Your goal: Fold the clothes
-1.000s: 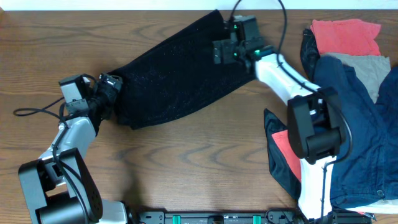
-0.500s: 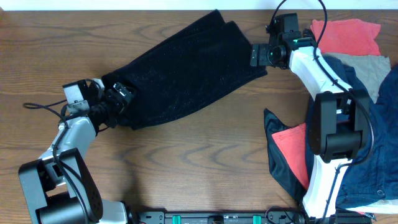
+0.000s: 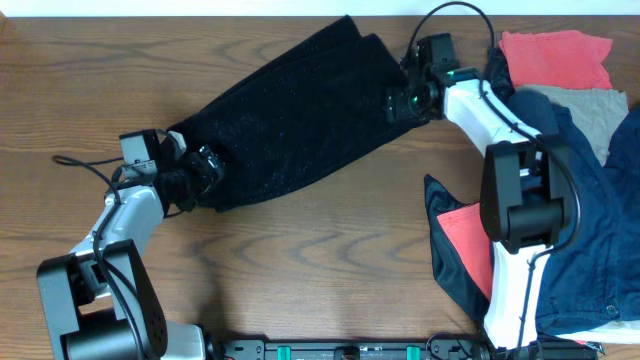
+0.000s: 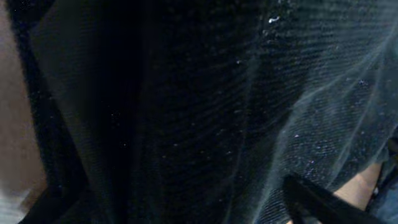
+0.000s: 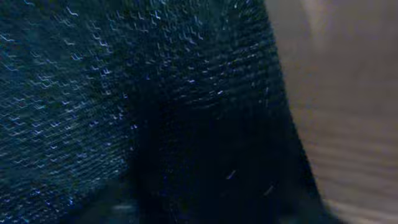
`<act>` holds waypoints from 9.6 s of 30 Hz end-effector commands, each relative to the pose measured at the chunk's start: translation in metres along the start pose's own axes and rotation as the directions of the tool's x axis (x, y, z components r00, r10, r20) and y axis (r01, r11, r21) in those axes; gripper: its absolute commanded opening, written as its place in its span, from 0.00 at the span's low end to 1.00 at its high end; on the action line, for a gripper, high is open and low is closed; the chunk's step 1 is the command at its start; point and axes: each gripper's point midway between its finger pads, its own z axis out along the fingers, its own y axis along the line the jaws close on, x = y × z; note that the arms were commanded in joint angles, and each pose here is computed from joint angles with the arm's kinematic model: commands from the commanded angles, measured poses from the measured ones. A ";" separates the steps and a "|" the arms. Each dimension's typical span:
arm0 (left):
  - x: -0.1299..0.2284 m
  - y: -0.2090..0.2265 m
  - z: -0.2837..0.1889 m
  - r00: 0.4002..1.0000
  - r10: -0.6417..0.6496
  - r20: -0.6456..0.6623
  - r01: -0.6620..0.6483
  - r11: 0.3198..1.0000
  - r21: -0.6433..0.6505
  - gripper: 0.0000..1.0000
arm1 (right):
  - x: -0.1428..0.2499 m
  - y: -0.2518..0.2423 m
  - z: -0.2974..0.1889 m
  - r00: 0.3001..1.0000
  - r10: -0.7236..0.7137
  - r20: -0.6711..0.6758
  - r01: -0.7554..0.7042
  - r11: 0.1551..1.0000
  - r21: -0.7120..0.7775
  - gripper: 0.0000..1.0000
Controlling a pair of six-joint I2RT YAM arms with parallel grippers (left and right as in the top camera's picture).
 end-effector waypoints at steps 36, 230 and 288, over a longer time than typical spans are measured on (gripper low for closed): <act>0.022 0.033 -0.059 0.996 -0.065 -0.059 0.063 0.997 -0.042 0.76 | 0.029 -0.015 -0.100 0.994 0.040 -0.103 -0.024 0.989 0.147 0.82; 0.075 0.101 -0.023 0.978 -0.090 -0.188 -0.023 0.849 -0.527 0.92 | 0.118 0.117 -0.029 0.895 -0.342 -0.285 0.282 0.931 -0.233 0.11; 0.037 -0.056 -0.168 0.973 0.212 -0.089 -0.228 0.940 -0.253 0.06 | 0.229 0.334 0.017 0.744 -0.652 -0.146 0.463 0.661 -0.590 0.03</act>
